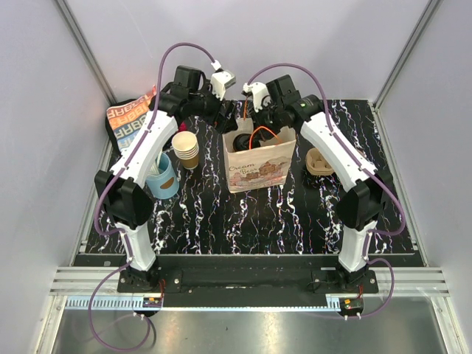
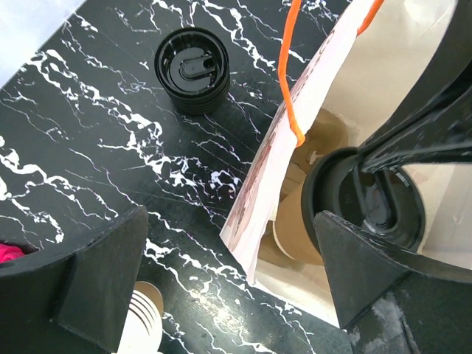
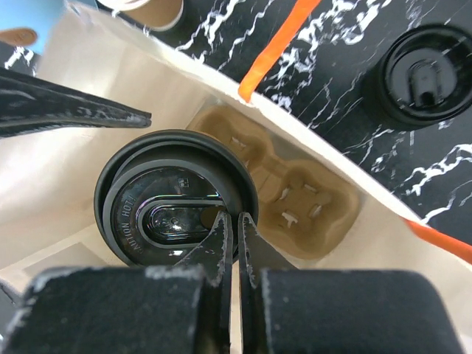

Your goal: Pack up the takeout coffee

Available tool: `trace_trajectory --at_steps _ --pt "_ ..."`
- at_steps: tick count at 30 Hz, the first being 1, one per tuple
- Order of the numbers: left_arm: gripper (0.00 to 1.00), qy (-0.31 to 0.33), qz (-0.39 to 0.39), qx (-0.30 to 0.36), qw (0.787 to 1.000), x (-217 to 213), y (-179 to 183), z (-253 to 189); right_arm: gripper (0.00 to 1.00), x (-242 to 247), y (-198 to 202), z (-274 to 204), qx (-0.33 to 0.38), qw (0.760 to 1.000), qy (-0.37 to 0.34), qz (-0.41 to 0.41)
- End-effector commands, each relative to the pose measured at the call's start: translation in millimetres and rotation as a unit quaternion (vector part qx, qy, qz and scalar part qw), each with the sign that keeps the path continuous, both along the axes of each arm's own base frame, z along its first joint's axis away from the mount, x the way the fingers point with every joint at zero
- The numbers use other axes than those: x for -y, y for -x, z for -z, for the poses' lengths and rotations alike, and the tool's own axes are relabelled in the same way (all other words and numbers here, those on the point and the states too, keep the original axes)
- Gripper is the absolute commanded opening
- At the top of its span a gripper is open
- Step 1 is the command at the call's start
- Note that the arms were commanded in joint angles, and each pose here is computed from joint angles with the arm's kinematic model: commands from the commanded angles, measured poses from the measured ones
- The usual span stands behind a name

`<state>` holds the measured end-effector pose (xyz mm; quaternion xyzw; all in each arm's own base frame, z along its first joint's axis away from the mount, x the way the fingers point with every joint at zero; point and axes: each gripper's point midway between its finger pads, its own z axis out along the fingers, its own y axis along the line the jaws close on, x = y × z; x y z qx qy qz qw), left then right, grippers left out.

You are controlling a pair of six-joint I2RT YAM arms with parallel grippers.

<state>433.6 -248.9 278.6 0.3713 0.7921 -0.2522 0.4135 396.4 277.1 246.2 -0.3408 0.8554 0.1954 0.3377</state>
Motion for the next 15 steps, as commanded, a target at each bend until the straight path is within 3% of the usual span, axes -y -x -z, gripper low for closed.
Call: trace_trajectory --at_steps 1,15 --pt "0.99 0.011 -0.013 0.018 1.000 0 -9 -7 0.00 -8 -5 3 0.017 1.000 -0.005 0.003" --pt "0.99 0.000 -0.088 0.000 0.996 -9 -34 12 0.00 -7 4 26 0.002 1.000 0.012 -0.013"
